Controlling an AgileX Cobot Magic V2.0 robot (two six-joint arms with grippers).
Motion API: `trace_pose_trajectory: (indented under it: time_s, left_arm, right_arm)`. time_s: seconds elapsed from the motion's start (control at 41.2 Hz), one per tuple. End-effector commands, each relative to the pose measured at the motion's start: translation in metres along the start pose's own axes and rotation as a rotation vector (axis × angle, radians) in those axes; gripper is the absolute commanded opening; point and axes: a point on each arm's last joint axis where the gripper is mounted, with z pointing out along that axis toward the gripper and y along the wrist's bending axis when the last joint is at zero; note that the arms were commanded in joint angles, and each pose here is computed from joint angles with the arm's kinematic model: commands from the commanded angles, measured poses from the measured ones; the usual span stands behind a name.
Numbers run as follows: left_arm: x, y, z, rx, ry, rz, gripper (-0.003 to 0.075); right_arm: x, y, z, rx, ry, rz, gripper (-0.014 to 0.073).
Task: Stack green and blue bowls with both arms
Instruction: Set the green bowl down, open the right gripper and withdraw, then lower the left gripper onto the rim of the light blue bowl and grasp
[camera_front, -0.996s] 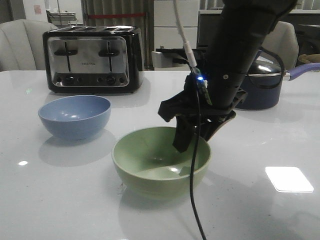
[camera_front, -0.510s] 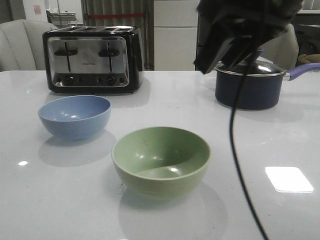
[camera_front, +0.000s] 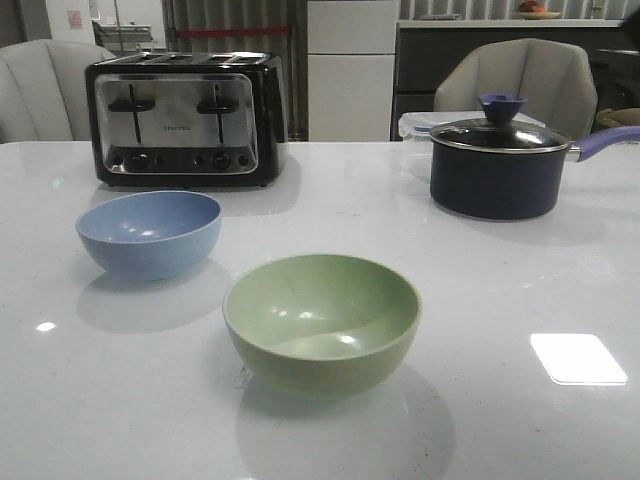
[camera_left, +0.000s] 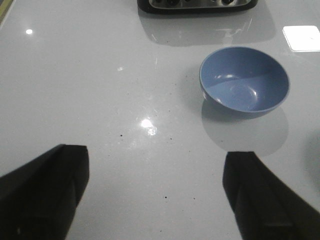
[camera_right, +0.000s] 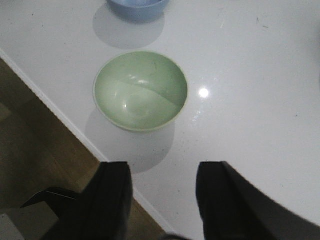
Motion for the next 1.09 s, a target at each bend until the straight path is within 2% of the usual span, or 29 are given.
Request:
trace_pose_trajectory:
  time_s: [0.0,0.17,0.316,0.437,0.777,0.899,1.069]
  left_arm:
    - [-0.018,-0.008,0.007,0.042,-0.062,0.034,0.0601]
    - [-0.032,-0.023,0.040,0.103,0.081,0.094,0.0601]
    - [-0.045,-0.028,0.079,0.109,0.219,0.097,0.0601]
    - [-0.058,-0.033,0.114,0.120,0.286,0.080,0.0601]
    - [-0.092,-0.040,0.212,0.116,0.356,0.035,0.0601]
    - [-0.094,-0.033,0.241,0.107,0.377,-0.024,0.0601]
    - [-0.095,-0.037,0.269,0.127,0.391,-0.057,0.0600]
  right_arm:
    - [0.001,0.003,-0.015,0.009,-0.077,-0.018,0.0425]
    - [0.006,0.005,-0.023,0.013,-0.104,-0.023,0.0425]
    - [0.007,0.005,-0.023,0.012,-0.100,-0.023,0.0425]
    - [0.007,0.005,-0.023,0.012,-0.100,-0.023,0.0425]
    - [0.007,0.005,-0.023,0.012,-0.100,-0.023,0.0425]
    - [0.007,0.005,-0.023,0.012,-0.100,-0.023,0.0425]
    - [0.007,0.005,-0.023,0.012,-0.100,-0.023,0.0425]
